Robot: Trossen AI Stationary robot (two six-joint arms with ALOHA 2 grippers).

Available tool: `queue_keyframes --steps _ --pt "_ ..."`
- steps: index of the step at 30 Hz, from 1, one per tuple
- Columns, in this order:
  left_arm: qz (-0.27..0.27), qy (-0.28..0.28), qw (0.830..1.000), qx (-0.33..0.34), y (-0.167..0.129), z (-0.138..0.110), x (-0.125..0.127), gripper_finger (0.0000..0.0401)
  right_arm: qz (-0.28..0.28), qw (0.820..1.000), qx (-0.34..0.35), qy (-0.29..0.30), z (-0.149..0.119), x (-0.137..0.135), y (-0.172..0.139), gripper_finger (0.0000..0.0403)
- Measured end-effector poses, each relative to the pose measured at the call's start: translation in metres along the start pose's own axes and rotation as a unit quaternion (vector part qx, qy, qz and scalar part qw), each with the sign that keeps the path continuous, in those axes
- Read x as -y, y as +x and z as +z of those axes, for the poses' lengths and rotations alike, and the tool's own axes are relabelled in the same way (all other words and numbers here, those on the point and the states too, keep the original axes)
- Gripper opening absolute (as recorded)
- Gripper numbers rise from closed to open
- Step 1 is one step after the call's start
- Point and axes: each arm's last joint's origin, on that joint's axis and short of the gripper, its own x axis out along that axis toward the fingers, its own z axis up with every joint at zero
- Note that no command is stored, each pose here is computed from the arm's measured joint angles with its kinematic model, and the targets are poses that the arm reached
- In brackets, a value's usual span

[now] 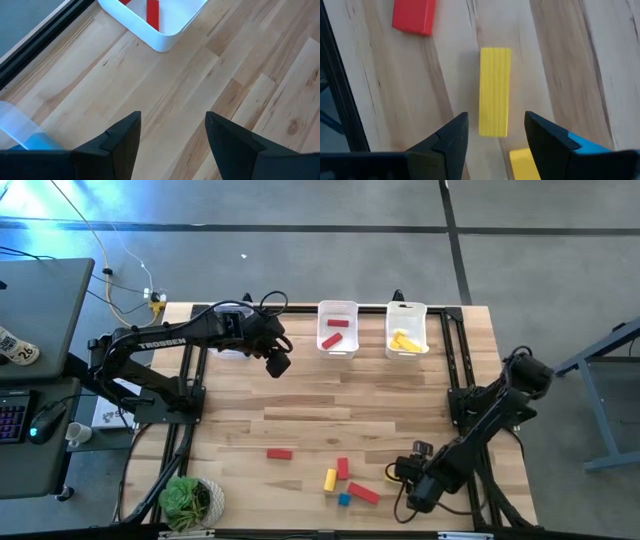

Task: Sort & place blocks by color
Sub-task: Put the yellow block into the right white bin

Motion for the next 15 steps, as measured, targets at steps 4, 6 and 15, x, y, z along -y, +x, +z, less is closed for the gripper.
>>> queue_keyframes --steps 4,6,15 --pt "0.000 0.000 1.000 0.000 0.000 0.000 0.000 0.0207 0.003 1.000 0.000 -0.005 0.004 -0.001 0.007 0.0181" --pt "0.000 0.000 1.000 0.000 0.000 0.000 0.000 0.0207 0.000 1.000 -0.003 -0.004 0.005 -0.002 0.012 0.0181" --pt "0.000 0.000 1.000 -0.001 0.000 0.000 0.000 0.0207 -0.012 0.999 -0.039 0.001 0.001 -0.004 0.033 0.0181"
